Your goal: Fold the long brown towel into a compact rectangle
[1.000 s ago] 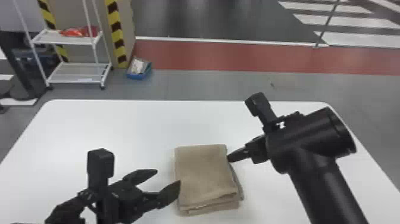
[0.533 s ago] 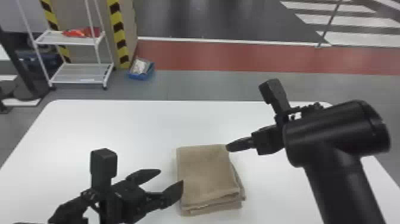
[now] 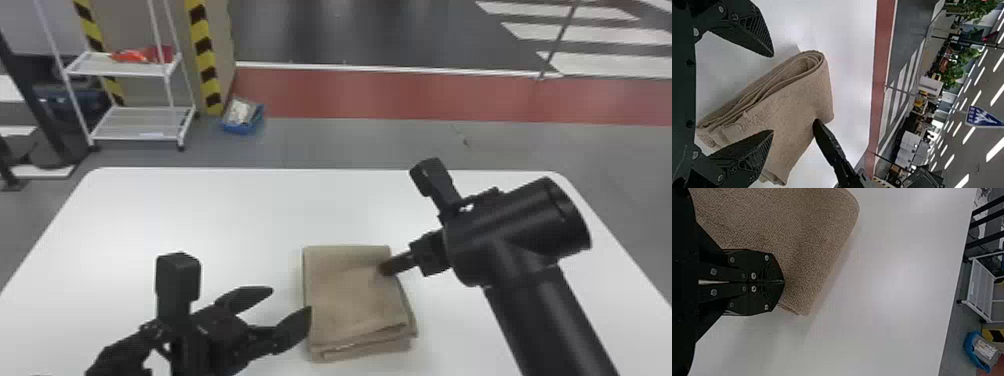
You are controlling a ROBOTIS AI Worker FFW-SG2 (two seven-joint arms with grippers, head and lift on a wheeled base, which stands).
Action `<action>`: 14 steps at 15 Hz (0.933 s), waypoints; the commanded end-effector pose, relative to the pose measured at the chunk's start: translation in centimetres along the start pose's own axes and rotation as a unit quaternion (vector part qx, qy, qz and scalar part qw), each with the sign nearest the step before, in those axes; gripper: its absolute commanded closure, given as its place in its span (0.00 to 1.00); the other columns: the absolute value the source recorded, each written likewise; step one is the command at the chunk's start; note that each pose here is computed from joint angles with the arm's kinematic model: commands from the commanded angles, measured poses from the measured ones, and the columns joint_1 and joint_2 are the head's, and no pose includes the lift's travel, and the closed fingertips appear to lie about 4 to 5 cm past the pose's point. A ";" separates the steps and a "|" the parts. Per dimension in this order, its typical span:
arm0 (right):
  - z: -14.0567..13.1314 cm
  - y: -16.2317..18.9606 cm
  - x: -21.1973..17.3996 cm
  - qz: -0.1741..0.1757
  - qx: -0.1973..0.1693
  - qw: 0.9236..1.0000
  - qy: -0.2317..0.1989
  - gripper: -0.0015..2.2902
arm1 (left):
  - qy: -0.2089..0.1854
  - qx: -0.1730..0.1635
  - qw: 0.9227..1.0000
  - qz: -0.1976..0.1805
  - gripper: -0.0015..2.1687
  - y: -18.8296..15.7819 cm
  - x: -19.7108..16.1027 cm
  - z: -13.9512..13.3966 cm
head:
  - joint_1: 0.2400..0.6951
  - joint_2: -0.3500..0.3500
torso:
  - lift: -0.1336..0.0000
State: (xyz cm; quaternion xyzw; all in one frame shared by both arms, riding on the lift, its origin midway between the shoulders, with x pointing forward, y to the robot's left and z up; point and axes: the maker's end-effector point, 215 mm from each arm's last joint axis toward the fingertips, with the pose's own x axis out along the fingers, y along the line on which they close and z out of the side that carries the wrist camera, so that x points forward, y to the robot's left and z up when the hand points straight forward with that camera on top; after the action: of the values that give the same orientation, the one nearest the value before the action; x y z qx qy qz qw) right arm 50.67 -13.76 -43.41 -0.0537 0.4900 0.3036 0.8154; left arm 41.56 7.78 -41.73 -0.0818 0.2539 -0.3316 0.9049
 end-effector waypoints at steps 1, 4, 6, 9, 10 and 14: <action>-0.8 0.1 0.2 0.002 0.002 1.000 0.003 0.82 | 0.000 0.000 1.000 0.000 0.11 0.0 0.1 0.0 | 1.00 0.40 | 0.07; -0.8 -0.6 0.2 -0.006 0.003 1.000 -0.003 0.82 | -0.004 0.002 1.000 -0.001 0.11 0.0 0.1 0.4 | 1.00 0.39 | 0.07; 1.9 -0.1 -2.8 0.010 0.014 0.998 -0.066 0.81 | -0.007 0.004 1.000 0.003 0.11 0.3 -0.2 0.7 | 1.00 0.39 | 0.07; 3.5 0.4 -7.4 0.016 0.049 0.984 -0.168 0.57 | -0.022 0.006 1.000 0.007 0.11 0.6 -1.3 2.1 | 1.00 0.39 | 0.07; 2.4 0.0 -7.6 0.007 0.060 0.980 -0.189 0.26 | -0.028 0.002 1.000 0.007 0.11 0.7 -1.8 2.5 | 1.00 0.39 | 0.07; -1.7 -2.2 -7.3 -0.103 0.048 0.949 -0.294 0.03 | -0.098 0.012 0.994 0.053 0.06 1.8 -5.2 5.5 | 1.00 0.35 | 0.07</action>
State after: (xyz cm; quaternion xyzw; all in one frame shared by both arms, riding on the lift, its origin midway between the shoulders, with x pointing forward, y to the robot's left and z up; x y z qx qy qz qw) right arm 49.21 -19.86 -38.80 0.0204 0.2795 0.1940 0.9401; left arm 42.12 11.27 -37.19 -0.0917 0.1987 -0.2930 0.9307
